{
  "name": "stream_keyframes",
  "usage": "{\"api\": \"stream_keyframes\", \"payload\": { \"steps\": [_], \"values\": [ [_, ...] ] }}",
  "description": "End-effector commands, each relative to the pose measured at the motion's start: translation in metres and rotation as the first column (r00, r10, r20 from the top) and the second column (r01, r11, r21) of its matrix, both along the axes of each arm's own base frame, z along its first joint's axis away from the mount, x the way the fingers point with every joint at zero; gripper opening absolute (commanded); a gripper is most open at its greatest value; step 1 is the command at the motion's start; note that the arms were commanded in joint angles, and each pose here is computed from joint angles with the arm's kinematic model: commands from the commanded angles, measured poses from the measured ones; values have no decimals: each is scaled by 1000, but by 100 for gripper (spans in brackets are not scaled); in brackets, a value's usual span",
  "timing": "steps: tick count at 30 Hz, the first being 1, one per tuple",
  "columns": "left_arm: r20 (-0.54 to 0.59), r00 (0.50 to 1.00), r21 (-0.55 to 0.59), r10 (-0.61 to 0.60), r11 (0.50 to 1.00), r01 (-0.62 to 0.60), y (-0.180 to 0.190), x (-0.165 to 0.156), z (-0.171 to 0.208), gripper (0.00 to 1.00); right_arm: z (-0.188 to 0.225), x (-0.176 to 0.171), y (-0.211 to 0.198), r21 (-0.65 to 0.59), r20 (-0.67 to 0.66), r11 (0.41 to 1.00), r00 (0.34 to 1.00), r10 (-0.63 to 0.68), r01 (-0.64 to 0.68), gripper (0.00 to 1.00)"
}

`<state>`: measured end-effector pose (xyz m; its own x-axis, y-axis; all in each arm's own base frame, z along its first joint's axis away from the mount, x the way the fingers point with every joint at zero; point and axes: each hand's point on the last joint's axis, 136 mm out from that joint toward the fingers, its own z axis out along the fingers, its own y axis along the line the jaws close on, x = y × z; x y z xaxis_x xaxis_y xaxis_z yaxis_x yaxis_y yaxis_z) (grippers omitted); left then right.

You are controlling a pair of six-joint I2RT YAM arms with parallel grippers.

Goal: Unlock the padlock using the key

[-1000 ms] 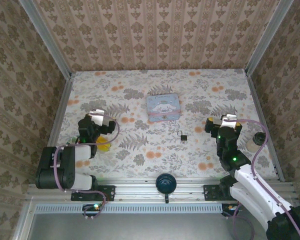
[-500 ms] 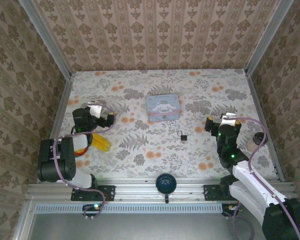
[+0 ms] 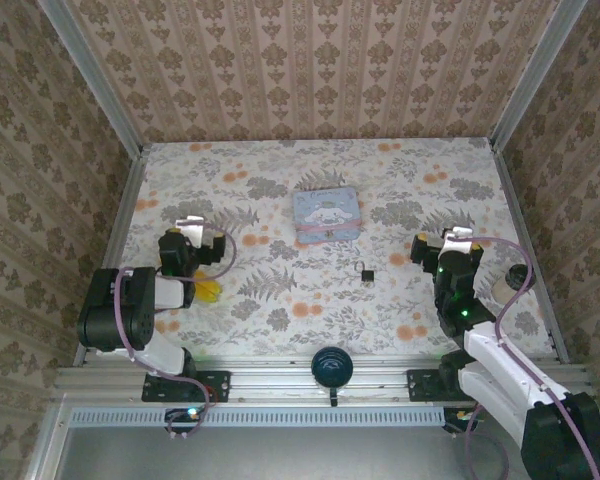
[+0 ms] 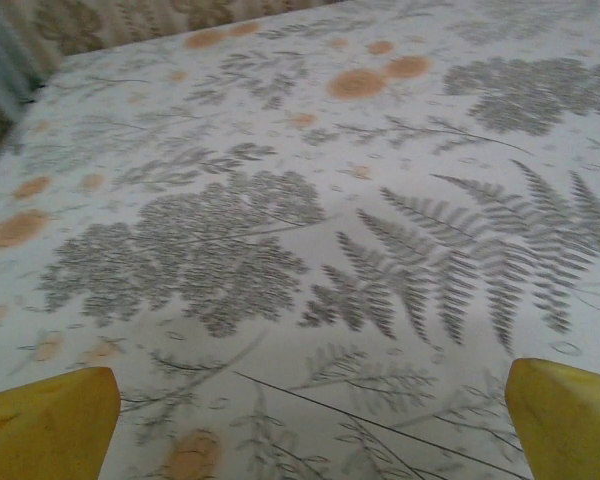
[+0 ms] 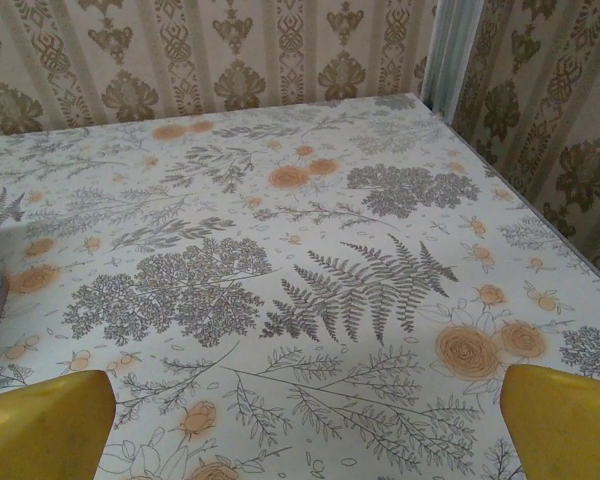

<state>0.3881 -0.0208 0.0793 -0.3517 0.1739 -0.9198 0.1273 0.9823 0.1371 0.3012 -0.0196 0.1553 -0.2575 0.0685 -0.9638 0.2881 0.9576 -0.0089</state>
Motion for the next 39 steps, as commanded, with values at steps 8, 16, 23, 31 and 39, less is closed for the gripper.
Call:
{"api": "stream_keyframes", "payload": {
  "steps": [8,16,23,31,39],
  "values": [
    [47,999,-43,19,999,-17,7,12,17,100,-4,27,-10,-32,60,999,998,37,-35,100],
    [46,999,-43,29,999,-27,9,12,17,100,-17,62,-14,-11,40,1000,999,30,-30,100],
    [45,999,-44,30,999,-28,9,12,17,100,-38,77,-12,16,21,999,999,50,-50,100],
    [44,998,-44,33,999,-31,10,12,17,100,-39,80,-14,32,1,998,999,46,-46,100],
    [45,998,-43,32,999,-30,9,12,17,100,-48,82,18,-1,45,970,969,244,-244,100]
  ]
}}
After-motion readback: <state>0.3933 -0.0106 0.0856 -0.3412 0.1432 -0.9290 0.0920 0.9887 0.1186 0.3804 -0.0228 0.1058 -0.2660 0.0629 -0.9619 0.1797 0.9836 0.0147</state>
